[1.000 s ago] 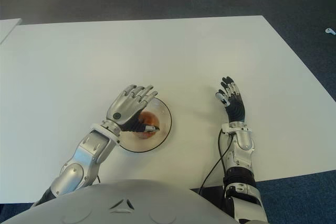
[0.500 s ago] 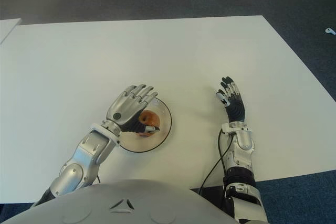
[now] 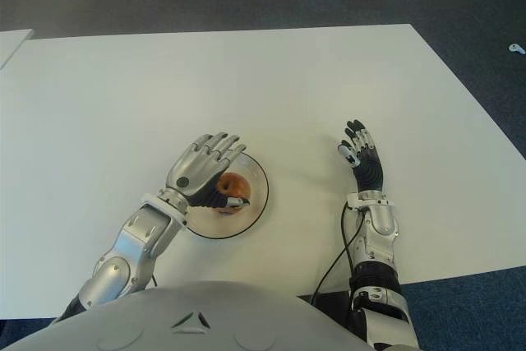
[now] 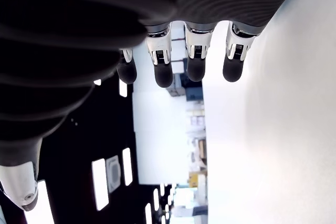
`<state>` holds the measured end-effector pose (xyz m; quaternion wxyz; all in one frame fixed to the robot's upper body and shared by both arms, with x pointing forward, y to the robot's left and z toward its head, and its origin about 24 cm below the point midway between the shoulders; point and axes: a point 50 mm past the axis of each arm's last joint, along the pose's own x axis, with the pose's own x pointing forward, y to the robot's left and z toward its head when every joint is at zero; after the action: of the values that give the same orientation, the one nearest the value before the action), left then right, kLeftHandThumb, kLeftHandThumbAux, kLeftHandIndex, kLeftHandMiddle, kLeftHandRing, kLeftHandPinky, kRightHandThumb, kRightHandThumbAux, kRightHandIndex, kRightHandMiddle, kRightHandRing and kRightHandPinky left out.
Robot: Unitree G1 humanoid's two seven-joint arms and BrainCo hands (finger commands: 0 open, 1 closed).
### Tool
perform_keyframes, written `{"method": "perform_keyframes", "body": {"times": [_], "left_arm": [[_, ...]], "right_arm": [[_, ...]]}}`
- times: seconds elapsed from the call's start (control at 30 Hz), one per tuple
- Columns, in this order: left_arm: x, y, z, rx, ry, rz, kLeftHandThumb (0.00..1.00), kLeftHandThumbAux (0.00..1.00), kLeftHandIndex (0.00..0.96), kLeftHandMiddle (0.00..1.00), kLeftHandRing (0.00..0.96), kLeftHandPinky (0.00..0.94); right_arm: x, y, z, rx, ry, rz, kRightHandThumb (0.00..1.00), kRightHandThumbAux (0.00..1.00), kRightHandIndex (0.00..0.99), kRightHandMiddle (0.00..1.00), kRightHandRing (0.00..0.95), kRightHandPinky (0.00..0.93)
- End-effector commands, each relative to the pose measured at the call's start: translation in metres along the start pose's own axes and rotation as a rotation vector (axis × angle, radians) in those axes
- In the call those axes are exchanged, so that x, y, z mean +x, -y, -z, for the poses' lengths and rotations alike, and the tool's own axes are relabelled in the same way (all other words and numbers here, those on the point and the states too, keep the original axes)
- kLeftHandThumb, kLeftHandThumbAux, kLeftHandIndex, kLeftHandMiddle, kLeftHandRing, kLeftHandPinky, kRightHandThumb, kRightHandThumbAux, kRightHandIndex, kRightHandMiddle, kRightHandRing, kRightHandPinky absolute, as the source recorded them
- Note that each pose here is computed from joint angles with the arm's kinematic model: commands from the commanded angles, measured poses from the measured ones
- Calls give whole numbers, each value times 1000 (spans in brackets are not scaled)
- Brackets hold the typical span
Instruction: Put the apples into the plate.
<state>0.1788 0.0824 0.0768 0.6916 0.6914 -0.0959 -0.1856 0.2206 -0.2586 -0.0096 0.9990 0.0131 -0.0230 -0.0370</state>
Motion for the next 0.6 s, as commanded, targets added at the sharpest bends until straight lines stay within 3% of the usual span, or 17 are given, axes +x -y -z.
{"method": "perform_keyframes", "body": {"times": [0.03,0.3,0.47,0.6], "left_arm": [[-5,-1,6,-154,-109,-57,28,256,0,0,0,0],[-16,-6,22,-509,-275,-300,79,293,5,0,0,32],[-20,-7,27,-660,-311,-405,55,310,44,17,9,49],[-25,-5,28,-866,-314,-475,64,323,61,39,29,64]], "right_arm": [[-12,-4,17,36,-85,11,293,557,36,103,32,0],[-12,-7,17,27,-92,7,287,557,27,94,31,0],[-13,-9,16,27,-94,4,286,558,27,90,32,0],[-13,-11,16,29,-98,-4,291,560,28,91,31,0]]}}
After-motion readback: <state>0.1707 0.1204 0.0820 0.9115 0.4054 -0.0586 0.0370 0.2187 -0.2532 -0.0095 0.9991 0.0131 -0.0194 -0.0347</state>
